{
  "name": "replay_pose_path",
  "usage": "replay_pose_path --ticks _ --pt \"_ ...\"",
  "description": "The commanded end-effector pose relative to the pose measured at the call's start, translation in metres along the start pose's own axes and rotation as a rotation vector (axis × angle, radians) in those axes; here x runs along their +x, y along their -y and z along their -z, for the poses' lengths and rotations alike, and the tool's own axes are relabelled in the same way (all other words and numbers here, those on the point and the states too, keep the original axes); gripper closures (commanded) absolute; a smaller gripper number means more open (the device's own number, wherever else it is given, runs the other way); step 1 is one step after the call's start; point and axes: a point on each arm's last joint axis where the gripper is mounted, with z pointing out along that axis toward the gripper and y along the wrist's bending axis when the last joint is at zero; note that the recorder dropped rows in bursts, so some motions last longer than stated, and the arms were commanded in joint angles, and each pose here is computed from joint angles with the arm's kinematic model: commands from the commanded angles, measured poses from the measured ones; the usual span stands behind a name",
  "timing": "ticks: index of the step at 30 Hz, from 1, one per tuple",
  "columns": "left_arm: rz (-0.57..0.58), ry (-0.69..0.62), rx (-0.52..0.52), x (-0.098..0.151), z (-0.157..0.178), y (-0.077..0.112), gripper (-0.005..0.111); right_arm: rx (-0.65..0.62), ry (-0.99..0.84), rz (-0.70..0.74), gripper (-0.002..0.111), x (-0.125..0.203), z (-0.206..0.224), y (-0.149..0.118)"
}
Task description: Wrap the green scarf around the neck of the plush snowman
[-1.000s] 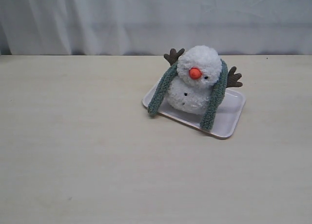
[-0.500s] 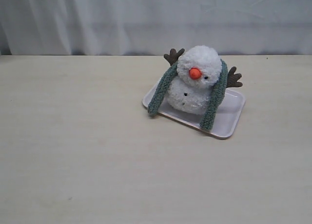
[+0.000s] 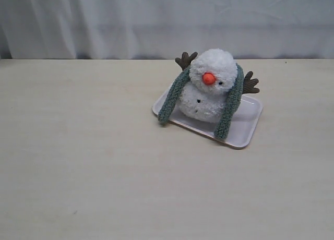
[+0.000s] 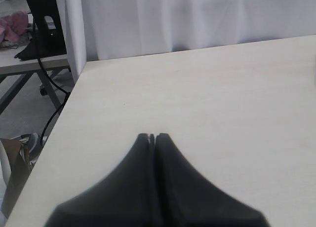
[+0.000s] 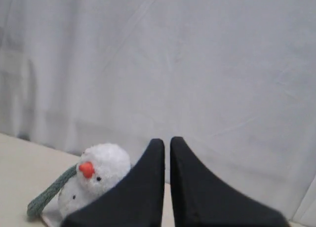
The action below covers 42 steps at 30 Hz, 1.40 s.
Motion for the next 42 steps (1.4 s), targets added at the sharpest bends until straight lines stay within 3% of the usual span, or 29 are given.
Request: replay_pose_path --ticks 1,7,16,26,31,42 --pt "0.004 0.011 -0.002 0.000 0.000 0.000 0.107 -0.039 -0.050 -0.006 0.104 0.040 -0.009 -0.014" --pt "0.004 0.011 -0.002 0.000 0.000 0.000 0.107 -0.077 -0.163 -0.075 0.104 0.088 -0.013 -0.029" --pt "0.004 0.011 -0.002 0.000 0.000 0.000 0.107 -0.021 -0.211 -0.191 0.104 0.092 -0.012 -0.027" --pt "0.004 0.011 -0.002 0.000 0.000 0.000 0.107 0.188 -0.327 -0.216 0.104 0.102 -0.008 -0.017" --pt "0.000 0.013 0.014 -0.001 0.000 0.001 0.107 0.198 -0.432 -0.215 0.104 0.111 -0.005 -0.018" --pt "0.000 0.015 0.014 -0.001 0.000 0.001 0.107 0.204 -0.429 -0.243 0.104 0.111 -0.005 -0.018"
